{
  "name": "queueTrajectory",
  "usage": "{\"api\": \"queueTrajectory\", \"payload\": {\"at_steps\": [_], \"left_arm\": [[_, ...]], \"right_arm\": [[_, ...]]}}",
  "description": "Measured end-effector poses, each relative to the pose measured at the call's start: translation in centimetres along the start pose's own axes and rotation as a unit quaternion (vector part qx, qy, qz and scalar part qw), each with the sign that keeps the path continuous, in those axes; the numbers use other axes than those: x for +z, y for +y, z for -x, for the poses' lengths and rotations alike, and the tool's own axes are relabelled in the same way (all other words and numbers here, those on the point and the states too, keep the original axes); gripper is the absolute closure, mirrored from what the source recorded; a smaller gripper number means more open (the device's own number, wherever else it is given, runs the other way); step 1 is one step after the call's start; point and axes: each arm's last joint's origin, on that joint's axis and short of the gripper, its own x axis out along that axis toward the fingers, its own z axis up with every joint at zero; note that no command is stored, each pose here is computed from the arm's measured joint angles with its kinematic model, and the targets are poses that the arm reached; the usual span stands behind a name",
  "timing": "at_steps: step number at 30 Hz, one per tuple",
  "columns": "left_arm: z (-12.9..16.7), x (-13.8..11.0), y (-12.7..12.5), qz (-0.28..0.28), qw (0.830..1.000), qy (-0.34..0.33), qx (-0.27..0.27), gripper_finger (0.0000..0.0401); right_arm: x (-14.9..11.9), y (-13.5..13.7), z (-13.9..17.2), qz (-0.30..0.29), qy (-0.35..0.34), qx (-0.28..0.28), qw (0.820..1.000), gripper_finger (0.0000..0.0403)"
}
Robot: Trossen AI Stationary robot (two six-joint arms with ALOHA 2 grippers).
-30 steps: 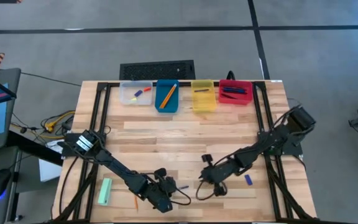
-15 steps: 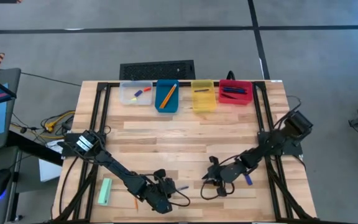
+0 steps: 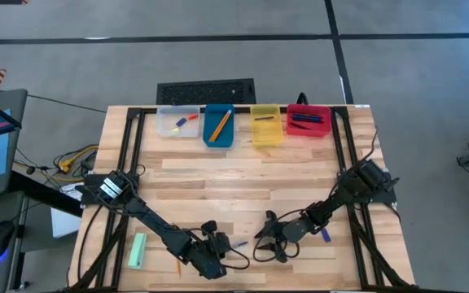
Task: Sort crayons/erasers/pens/pencils in bins
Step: Put the blue crayon into the yellow bin
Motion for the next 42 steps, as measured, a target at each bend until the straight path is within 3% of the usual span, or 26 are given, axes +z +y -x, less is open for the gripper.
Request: {"api": "queueTrajectory", "payload": {"at_steps": [21, 26, 33, 42], "left_arm": [[0.1, 0.5, -0.4, -0.008, 1.0, -0.017, -0.016, 0.0399], [0.1, 0.5, -0.3, -0.009, 1.0, -0.018, -0.015, 0.0399], [0.1, 0.5, -0.3, -0.01, 1.0, -0.019, -0.014, 0.0399], [0.1, 0.7, -0.4, -0.006, 0.999, -0.026, -0.02, 0.0399]], "right_arm": [[2.4, -0.3, -3.3, 0.147, 0.001, -0.048, 0.988, 0.0186], [2.7, 0.2, -3.5, 0.168, 0.002, -0.008, 0.986, 0.0197], [2.7, 0.7, -3.5, 0.174, 0.003, 0.013, 0.985, 0.0226], [2.9, 0.6, -3.5, 0.167, -0.001, 0.012, 0.986, 0.0296]]}}
